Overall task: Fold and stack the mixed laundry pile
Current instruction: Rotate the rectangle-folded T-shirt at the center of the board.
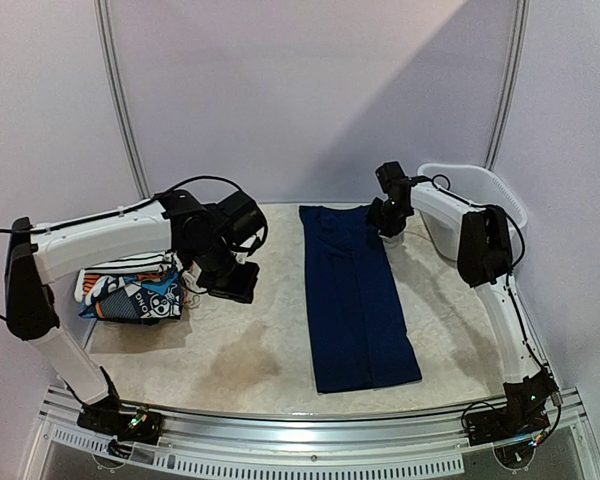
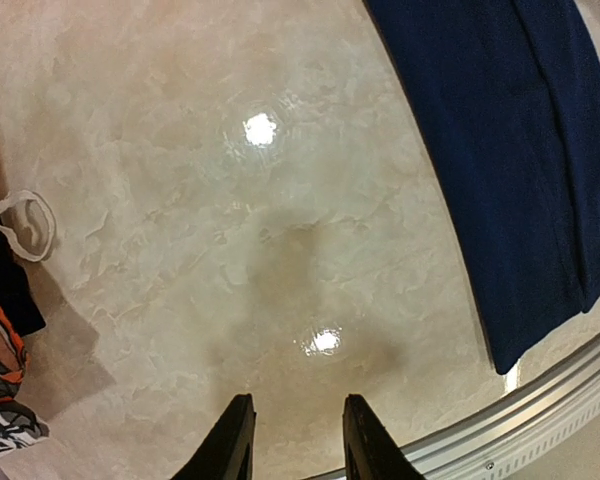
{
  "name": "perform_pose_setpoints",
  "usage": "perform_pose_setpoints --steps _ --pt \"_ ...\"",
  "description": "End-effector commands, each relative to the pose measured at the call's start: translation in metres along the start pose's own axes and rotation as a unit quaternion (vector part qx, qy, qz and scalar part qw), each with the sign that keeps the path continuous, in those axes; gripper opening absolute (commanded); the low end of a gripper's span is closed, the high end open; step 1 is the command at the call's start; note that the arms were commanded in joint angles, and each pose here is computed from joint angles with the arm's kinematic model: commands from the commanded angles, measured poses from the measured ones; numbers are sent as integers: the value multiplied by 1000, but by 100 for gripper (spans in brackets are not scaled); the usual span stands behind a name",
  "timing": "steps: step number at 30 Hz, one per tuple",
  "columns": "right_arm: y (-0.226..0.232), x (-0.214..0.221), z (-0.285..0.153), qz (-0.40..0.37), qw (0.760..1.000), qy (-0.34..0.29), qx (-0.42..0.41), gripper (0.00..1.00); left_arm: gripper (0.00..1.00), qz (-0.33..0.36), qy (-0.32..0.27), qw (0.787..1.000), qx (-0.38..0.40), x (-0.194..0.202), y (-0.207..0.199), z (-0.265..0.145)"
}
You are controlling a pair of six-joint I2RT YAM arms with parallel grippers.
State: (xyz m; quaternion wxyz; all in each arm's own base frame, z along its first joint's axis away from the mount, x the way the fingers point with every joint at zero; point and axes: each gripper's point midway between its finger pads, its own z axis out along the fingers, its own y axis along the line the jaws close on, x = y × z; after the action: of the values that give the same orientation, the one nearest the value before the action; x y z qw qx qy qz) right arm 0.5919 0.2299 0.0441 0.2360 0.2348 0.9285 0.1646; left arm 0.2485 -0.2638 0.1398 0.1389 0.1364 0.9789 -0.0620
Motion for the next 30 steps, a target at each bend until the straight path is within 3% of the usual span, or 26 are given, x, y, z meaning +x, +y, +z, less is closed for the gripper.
perform_pose_setpoints --steps 1,4,11,22,30 --pt "16 -13 -49 -27 999 -13 -12 54 31 50 -1 999 0 4 -18 -5" --pt "14 -13 -64 -46 999 -10 -6 60 33 74 -4 997 6 8 -30 -6" --pt "-10 18 -106 -78 997 7 19 62 37 145 3 989 24 22 -63 -3" --pt "-80 137 -167 -123 987 87 61 63 37 264 56 962 40 65 -119 33" --pt "-141 197 -203 -103 983 132 69 64 37 323 78 941 57 88 -155 55"
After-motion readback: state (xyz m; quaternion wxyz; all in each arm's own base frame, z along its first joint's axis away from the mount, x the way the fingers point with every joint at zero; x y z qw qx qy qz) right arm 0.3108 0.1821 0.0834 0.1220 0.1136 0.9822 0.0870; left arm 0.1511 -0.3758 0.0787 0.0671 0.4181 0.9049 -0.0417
